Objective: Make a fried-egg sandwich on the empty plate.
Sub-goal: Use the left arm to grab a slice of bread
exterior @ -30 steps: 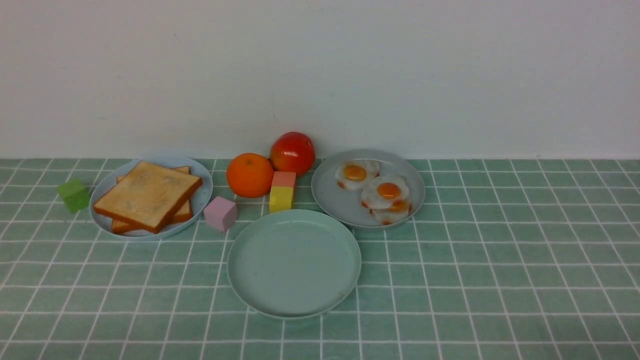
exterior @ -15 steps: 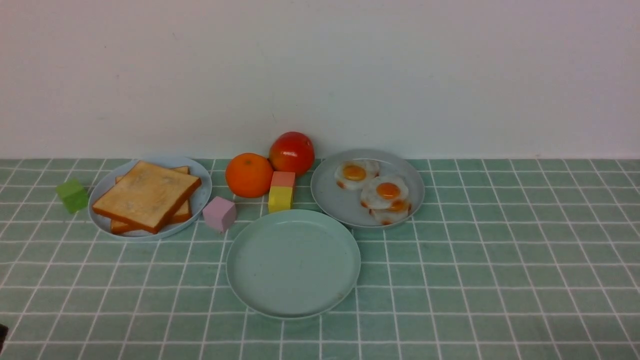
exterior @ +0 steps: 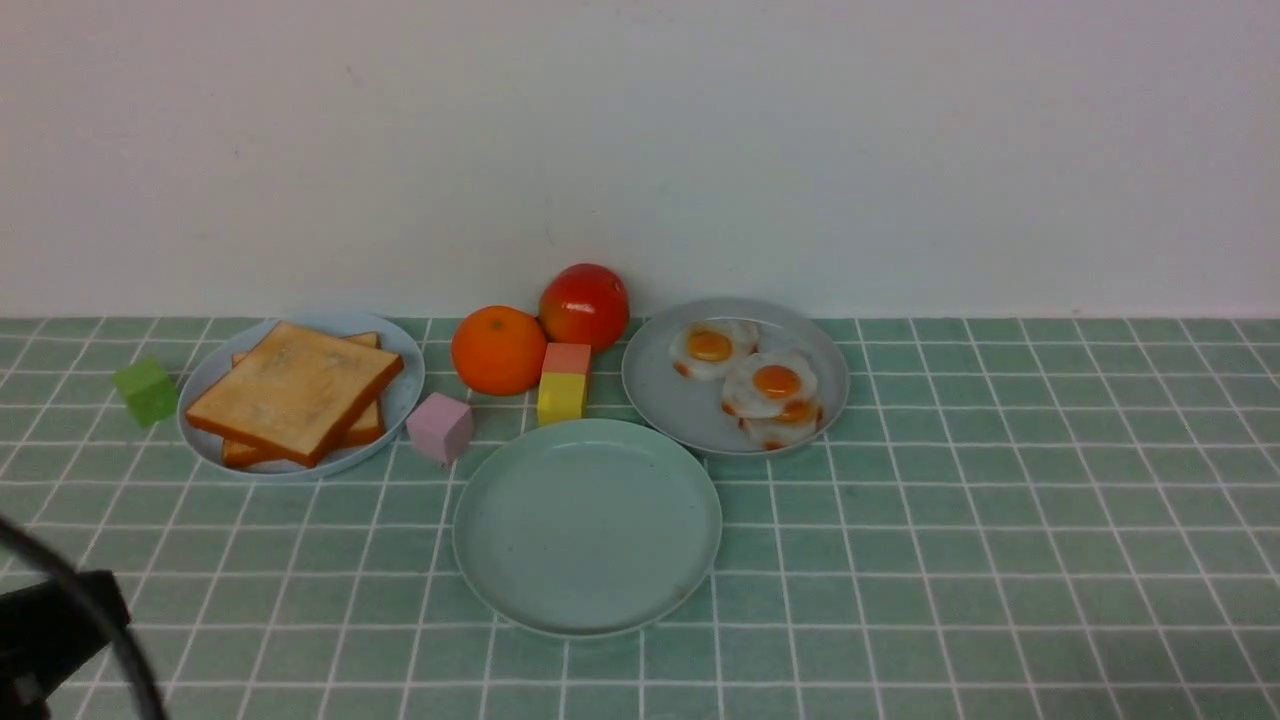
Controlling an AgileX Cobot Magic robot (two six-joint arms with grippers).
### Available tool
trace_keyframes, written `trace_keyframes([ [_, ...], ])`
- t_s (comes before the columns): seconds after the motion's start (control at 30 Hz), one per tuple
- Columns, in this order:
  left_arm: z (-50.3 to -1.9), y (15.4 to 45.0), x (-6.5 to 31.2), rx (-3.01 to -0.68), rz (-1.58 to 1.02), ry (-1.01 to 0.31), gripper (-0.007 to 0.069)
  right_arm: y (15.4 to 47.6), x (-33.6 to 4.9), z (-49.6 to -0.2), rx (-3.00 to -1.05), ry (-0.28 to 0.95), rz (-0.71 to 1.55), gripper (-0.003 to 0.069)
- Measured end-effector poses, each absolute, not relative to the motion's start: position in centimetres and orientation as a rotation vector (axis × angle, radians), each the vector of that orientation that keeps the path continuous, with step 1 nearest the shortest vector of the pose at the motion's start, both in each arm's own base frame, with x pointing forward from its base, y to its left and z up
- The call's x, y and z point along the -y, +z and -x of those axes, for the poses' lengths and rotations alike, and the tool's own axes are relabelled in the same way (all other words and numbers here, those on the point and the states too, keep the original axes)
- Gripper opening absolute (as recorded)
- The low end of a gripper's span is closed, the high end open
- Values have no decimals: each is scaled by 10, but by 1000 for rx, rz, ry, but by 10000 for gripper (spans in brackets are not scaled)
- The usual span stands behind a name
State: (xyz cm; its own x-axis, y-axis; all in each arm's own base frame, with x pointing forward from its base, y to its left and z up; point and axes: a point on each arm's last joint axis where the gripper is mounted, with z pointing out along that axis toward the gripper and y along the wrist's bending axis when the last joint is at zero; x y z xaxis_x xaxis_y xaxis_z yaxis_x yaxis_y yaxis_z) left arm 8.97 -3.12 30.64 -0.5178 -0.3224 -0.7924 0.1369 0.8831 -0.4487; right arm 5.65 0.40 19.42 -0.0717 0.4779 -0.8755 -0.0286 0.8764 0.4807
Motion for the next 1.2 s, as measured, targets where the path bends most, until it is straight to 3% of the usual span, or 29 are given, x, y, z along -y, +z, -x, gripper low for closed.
trace_keyframes([
  [0.17, -127, 314, 35, -2173, 63, -535, -13, 205, -2, -56, -1442, 612, -510, 239],
  [0.33, -169, 303, 29, -2219, 34, -392, -13, 231, -8, -50, -1530, 658, -460, 237],
  [0.47, -203, 293, 28, -2292, -15, -326, -13, 277, -16, -42, -1747, 624, -263, 193],
  [0.63, -249, 284, 32, -2434, -46, -345, -13, 344, -31, -56, -2078, 506, 122, 44],
  [0.73, -261, 278, 33, -2471, -48, -349, -13, 359, -41, -80, -2238, 416, 265, -8],
  [0.87, -276, 277, 40, -2439, -118, -304, -13, 375, -52, -115, -2336, 316, 405, -10],
  [1.0, -291, 273, 58, -2421, -262, -240, -13, 380, -64, -143, -2328, 303, 476, -8],
  [1.2, -322, 261, 63, -2456, -220, -178, -13, 383, -69, -151, -2301, 324, 519, -5],
])
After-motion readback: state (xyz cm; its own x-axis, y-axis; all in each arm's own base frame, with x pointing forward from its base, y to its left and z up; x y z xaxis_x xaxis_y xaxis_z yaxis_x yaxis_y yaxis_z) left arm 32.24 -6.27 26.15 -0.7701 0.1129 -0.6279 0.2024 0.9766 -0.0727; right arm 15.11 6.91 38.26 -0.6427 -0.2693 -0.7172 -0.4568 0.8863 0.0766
